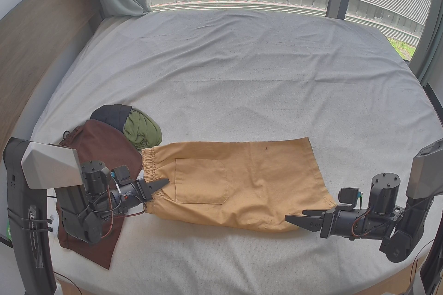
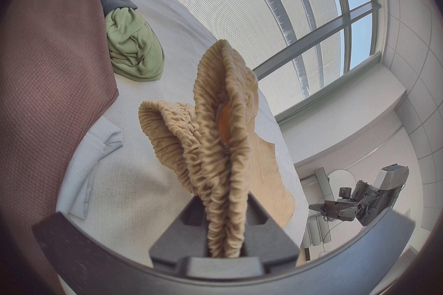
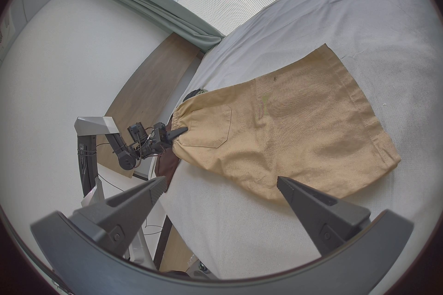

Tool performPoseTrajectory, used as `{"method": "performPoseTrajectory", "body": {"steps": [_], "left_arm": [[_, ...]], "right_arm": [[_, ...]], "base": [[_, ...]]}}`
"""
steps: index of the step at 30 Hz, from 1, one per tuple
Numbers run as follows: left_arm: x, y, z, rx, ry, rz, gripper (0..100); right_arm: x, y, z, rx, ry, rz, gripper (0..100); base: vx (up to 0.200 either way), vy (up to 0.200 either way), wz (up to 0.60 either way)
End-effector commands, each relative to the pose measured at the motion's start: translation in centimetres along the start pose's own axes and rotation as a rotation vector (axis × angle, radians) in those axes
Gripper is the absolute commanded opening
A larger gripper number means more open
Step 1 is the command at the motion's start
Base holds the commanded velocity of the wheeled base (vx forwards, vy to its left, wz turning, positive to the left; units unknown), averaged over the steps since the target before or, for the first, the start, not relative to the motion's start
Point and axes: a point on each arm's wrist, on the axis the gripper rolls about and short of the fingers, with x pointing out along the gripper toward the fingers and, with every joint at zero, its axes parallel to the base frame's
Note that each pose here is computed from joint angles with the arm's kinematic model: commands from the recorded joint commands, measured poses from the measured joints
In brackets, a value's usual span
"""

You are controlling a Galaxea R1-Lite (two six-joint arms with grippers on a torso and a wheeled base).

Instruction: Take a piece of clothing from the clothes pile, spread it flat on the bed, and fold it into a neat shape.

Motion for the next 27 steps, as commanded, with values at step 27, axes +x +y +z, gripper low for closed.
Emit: {"method": "performPoseTrajectory", "body": {"steps": [27], "left_arm": [[-5.6,1.2,4.5,0.011,-0.051,-0.087,0]], "right_arm": [[0.0,-0.3,0.0,0.004,-0.001,-0.008,100]], "base": [[0.000,0.000,0.00]]}}
